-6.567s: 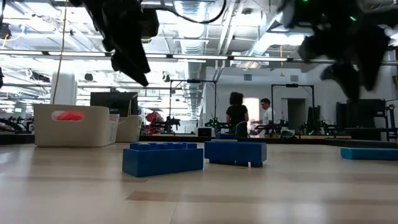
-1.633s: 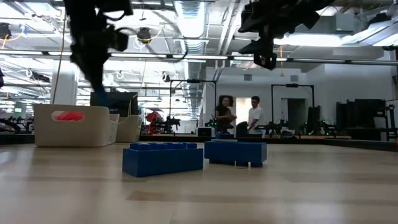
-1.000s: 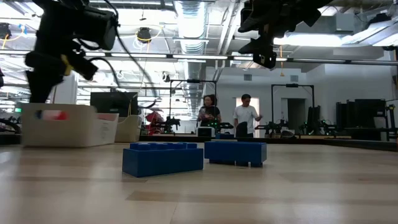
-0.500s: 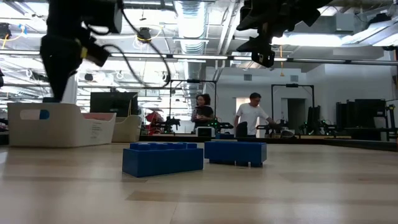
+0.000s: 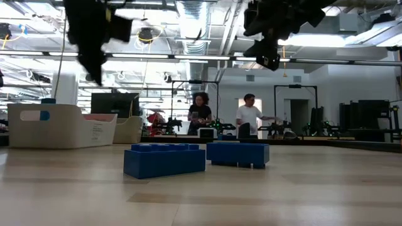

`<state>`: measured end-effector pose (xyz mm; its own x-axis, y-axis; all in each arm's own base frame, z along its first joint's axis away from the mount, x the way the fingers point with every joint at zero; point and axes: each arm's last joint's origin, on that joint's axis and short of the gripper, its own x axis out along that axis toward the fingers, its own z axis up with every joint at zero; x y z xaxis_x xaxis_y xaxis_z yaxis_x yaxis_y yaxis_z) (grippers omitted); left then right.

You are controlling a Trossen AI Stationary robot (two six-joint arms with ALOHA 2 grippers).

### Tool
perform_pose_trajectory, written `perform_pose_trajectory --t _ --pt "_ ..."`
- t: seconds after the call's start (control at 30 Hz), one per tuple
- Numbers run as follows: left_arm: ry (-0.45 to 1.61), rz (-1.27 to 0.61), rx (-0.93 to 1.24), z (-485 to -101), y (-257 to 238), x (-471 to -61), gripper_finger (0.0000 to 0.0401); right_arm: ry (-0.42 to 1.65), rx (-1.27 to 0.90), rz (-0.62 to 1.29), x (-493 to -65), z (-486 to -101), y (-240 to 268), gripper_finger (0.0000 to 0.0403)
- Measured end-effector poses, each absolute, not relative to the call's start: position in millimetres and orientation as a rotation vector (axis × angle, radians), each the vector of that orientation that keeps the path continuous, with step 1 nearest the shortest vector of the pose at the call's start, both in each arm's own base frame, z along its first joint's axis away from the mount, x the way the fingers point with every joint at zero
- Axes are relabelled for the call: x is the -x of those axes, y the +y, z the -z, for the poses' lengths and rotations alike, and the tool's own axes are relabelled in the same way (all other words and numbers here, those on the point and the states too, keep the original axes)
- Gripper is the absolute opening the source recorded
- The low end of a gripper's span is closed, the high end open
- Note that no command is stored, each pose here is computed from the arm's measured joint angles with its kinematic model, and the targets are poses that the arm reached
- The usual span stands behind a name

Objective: Sort blocks by size
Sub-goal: Put the large blue game piece into the white bin

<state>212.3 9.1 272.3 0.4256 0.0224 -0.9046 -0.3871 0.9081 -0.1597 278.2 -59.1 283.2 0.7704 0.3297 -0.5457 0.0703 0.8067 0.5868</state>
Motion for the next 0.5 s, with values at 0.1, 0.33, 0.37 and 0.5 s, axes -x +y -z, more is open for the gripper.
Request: perform_pose_trajectory --t 0.1,0.33,0.37,0.5 --pt "0.994 -0.206 0.377 -274 -1 -231 0.0230 0.717 -0.617 -0.142 -275 -280 -62 0.0221" --pt "1.010 -0.024 0.365 -256 -33 -289 0.0226 0.765 -0.608 0.041 -244 -286 -85 0.0221" --pt "1.008 0.003 0.333 -255 -38 -299 0.0226 0.767 -0.609 0.078 -239 -288 -88 0.0221" --pt "1.002 0.059 0.227 -248 -51 -336 0.0226 0.762 -0.579 0.225 -223 -294 -93 0.0217"
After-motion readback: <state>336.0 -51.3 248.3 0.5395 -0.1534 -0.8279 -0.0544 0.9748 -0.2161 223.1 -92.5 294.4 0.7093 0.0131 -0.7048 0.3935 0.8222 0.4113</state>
